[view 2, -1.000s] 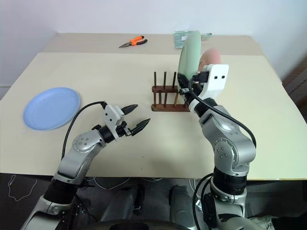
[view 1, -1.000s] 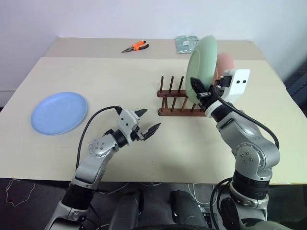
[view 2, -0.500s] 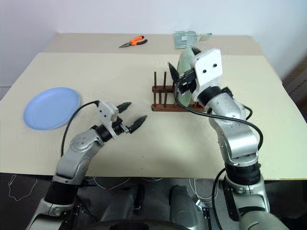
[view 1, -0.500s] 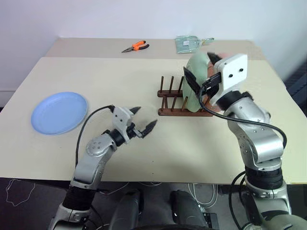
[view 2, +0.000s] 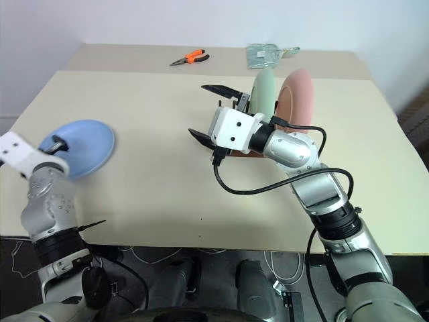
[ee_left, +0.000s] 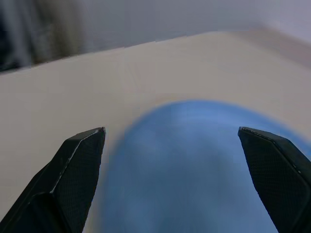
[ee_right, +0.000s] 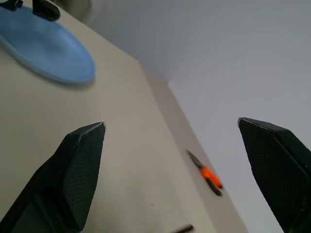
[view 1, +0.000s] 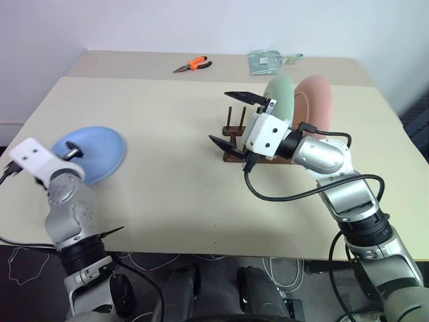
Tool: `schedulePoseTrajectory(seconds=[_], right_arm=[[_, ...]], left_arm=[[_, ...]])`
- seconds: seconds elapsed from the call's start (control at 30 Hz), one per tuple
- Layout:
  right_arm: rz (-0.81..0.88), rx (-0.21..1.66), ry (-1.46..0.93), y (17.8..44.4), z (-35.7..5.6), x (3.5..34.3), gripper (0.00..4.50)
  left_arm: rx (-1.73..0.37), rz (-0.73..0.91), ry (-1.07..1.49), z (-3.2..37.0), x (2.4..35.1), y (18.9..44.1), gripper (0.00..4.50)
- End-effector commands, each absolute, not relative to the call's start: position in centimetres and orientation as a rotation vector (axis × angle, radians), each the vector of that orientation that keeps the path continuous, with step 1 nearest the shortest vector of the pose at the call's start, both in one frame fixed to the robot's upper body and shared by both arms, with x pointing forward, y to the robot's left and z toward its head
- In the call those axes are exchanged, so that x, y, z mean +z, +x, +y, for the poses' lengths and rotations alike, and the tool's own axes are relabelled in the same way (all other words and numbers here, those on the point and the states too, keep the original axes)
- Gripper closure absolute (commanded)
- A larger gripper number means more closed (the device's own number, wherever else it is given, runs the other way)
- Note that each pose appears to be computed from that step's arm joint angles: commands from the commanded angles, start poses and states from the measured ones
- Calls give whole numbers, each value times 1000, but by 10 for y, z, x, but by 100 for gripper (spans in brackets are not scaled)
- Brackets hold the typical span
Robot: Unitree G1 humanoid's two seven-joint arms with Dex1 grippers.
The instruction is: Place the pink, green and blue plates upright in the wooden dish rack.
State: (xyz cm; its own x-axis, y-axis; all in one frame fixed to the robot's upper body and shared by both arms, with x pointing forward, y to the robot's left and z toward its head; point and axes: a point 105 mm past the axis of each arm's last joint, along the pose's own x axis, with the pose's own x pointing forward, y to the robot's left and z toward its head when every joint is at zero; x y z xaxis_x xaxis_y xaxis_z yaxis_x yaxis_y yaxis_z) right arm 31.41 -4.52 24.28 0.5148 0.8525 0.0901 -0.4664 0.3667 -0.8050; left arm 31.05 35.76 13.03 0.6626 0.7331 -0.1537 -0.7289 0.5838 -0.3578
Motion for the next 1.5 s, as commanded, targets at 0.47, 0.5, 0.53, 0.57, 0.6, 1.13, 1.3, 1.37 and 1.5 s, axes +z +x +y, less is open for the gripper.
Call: schedulePoseTrajectory(seconds=[0.47,0.5,0.53,0.57,0.6,1.13,1.3,1.37,1.5], right_arm=[[-557,947,-791,313,-38,233,0],[-547,950,-788,313,-39,232,0],[-541,952,-788,313,-39,232,0],[-544,948,-798,313,-39,232,0],[-551,944,-813,313,-39,233,0],[-694,730,-1230,345,-27,240,0],[-688,733,-1295,349,-27,231,132],[-689,730,-1299,349,-27,231,241],[-704,707,-1316,349,-28,234,449]], left_arm=[[628,65,-920,322,123,322,405],[589,46,-873,319,132,326,447],[541,15,-815,314,144,331,447],[457,-31,-737,304,164,337,447],[374,-72,-677,291,181,343,447],[-276,-100,-606,122,266,350,447],[-326,-80,-655,114,266,345,450],[-335,-77,-631,114,264,343,450],[-346,-108,-650,119,266,342,341]])
